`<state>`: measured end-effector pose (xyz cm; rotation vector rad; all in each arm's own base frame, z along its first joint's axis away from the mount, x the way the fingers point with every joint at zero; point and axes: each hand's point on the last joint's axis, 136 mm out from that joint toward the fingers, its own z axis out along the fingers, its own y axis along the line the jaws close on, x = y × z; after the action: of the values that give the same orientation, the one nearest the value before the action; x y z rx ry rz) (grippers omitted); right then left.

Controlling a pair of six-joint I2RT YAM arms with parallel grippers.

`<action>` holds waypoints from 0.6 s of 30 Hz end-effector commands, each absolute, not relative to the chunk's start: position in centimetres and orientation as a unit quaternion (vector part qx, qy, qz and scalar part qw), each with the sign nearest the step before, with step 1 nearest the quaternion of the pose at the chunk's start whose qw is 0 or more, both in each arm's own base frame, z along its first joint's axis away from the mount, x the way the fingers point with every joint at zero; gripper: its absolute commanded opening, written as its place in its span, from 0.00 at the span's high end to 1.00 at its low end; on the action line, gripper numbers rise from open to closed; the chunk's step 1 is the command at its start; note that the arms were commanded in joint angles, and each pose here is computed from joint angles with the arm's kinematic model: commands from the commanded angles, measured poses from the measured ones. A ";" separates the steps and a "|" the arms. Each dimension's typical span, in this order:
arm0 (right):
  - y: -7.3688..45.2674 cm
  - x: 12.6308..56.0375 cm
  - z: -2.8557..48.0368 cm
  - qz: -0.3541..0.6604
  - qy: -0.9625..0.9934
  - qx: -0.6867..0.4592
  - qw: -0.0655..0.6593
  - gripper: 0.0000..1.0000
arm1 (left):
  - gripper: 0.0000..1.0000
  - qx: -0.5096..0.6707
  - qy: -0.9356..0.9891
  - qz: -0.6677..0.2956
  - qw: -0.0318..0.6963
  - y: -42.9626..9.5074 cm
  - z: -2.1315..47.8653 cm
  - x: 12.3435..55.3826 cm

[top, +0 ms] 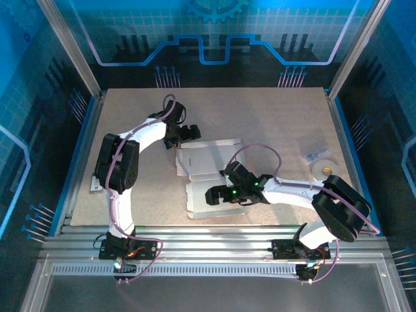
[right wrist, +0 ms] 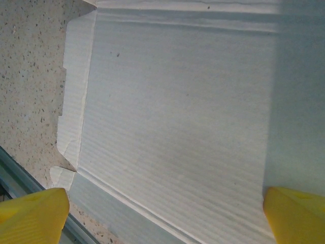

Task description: Fold the paper box

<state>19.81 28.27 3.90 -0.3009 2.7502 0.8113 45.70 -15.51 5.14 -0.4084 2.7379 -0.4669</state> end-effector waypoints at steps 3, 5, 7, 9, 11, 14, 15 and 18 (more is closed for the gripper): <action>26.9 18.8 2.7 0.248 0.956 -0.107 0.115 0.00 | 0.01 -0.118 0.963 -0.185 0.155 -16.4 5.0 46.2; 26.8 18.7 2.6 0.247 0.956 -0.106 0.114 0.00 | 0.01 -0.111 0.962 -0.196 0.153 -16.9 5.1 46.2; 26.8 18.7 2.5 0.247 0.957 -0.105 0.114 0.00 | 0.01 -0.104 0.960 -0.210 0.153 -17.4 5.4 46.3; 26.8 18.7 2.4 0.246 0.957 -0.105 0.112 0.00 | 0.01 -0.099 0.958 -0.219 0.154 -17.7 5.8 46.3; 26.8 18.7 2.3 0.245 0.957 -0.105 0.111 0.00 | 0.01 -0.095 0.957 -0.227 0.156 -18.0 6.1 46.4; 26.8 18.7 2.2 0.245 0.957 -0.105 0.110 0.00 | 0.01 -0.091 0.953 -0.243 0.154 -18.5 6.7 46.4; 26.8 18.7 2.2 0.246 0.957 -0.104 0.110 0.00 | 0.01 -0.091 0.952 -0.249 0.153 -18.7 6.8 46.3; 26.8 18.7 2.0 0.244 0.958 -0.104 0.108 0.00 | 0.01 -0.091 0.949 -0.261 0.154 -19.0 7.4 46.3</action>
<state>19.84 28.22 3.87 -0.3029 2.7491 0.8059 45.70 -18.12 5.79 -0.2965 2.7537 -0.6597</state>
